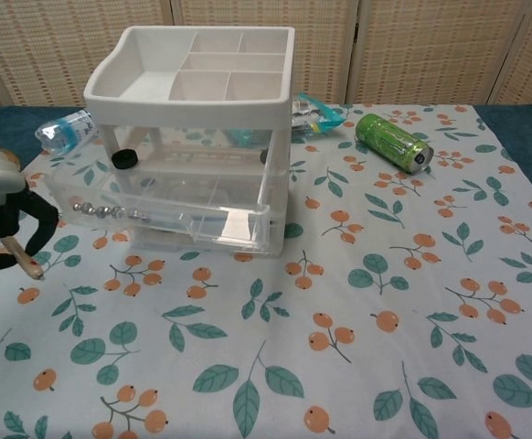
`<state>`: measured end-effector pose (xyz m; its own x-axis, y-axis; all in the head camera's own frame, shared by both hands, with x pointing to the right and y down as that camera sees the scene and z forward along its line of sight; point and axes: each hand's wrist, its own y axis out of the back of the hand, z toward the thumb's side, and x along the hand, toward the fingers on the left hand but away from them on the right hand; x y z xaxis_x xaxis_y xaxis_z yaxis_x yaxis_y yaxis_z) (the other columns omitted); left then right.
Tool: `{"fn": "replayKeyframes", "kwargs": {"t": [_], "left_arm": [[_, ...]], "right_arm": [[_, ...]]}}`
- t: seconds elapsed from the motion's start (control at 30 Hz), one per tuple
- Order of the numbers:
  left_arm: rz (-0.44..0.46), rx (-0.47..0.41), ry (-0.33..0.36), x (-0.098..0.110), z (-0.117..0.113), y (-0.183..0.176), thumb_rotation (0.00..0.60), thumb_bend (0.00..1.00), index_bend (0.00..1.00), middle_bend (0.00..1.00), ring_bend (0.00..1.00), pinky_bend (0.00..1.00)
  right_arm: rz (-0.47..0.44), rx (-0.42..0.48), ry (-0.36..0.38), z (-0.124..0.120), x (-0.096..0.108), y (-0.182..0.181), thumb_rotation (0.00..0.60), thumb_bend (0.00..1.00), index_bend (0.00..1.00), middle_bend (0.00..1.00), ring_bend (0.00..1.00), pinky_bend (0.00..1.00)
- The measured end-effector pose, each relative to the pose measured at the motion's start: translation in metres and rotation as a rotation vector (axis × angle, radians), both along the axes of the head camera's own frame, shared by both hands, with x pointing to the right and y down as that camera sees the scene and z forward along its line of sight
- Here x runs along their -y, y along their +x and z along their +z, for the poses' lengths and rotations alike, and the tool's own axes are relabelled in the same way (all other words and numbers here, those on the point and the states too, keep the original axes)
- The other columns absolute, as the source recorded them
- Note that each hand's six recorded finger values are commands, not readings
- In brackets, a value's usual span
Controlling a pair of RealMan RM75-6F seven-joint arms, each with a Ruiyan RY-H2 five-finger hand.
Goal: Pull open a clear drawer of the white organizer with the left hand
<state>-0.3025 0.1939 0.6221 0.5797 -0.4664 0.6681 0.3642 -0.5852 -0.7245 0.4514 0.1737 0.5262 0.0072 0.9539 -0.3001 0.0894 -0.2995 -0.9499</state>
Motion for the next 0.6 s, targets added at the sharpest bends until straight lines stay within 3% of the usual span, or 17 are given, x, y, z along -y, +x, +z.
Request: {"fn": "replayKeyframes", "kwargs": {"t": [0.43, 0.6], "left_arm": [[0.048, -0.030, -0.094, -0.006, 0.043, 0.031, 0.600, 0.40, 0.55, 0.95, 1.00, 1.00], [0.047, -0.029, -0.105, -0.006, 0.051, 0.033, 0.600, 0.40, 0.45, 0.94, 0.99, 1.00]], "right_arm": [[0.021, -0.013, 0.002, -0.003, -0.004, 0.007, 0.600, 0.24, 0.22, 0.19, 0.22, 0.21], [0.023, -0.018, 0.001, -0.004, -0.004, 0.008, 0.600, 0.24, 0.22, 0.19, 0.22, 0.21]]}}
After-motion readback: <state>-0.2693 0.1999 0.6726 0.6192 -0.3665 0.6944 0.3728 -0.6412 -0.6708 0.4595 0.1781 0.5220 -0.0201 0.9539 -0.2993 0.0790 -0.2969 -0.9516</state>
